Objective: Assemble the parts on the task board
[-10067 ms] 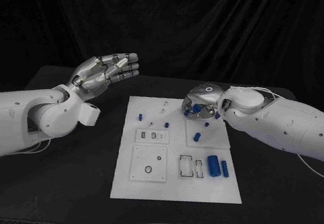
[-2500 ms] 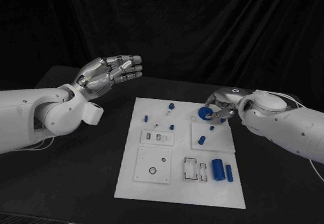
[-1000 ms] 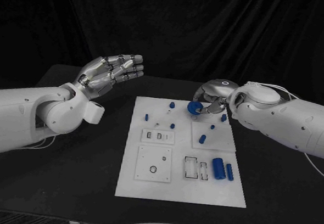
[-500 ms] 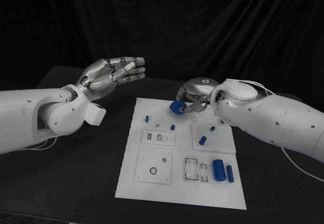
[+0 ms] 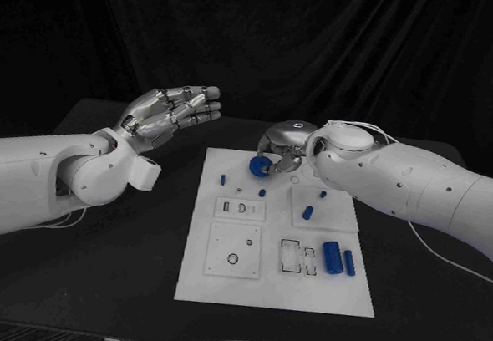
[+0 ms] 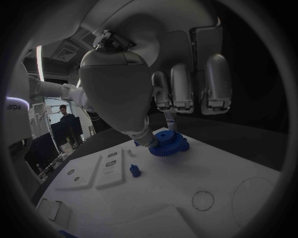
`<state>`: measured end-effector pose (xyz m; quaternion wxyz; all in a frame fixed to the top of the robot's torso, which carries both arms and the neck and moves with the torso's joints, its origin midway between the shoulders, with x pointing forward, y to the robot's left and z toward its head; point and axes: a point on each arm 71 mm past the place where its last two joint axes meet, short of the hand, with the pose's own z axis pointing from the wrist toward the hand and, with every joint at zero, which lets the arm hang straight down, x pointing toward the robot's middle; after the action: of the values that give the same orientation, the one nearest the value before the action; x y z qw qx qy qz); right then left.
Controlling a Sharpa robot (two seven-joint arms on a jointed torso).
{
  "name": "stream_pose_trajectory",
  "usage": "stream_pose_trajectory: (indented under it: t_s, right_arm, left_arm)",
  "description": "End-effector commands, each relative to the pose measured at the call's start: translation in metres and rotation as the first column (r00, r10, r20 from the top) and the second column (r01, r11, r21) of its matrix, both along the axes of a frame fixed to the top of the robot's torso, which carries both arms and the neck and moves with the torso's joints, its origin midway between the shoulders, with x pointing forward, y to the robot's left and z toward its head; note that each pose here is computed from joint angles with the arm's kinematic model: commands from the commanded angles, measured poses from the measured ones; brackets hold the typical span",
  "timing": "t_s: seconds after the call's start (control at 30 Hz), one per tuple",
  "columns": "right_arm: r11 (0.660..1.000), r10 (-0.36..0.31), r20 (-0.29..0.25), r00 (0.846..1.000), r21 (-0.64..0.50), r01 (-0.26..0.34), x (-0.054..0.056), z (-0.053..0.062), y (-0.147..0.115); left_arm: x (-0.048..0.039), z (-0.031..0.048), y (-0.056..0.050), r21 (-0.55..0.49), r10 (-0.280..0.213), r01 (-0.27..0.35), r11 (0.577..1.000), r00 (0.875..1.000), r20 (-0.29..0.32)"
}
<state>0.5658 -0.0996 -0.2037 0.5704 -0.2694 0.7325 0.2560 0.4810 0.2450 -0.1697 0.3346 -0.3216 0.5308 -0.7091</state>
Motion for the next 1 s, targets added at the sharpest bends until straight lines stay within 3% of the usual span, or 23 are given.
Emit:
stream_pose_trajectory:
  t_s: [0.03, 1.0]
  right_arm:
    - [1.000, 0.006, -0.031, 0.999, -0.011, -0.006, -0.001, -0.005, 0.001]
    - [0.999, 0.003, -0.084, 0.996, -0.041, -0.007, -0.002, -0.016, 0.009]
  left_arm:
    - [-0.0004, 0.0006, -0.001, -0.013, -0.010, 0.010, 1.000, 1.000, 0.004]
    - [0.0010, 0.0000, -0.002, -0.010, -0.012, 0.012, 1.000, 1.000, 0.001]
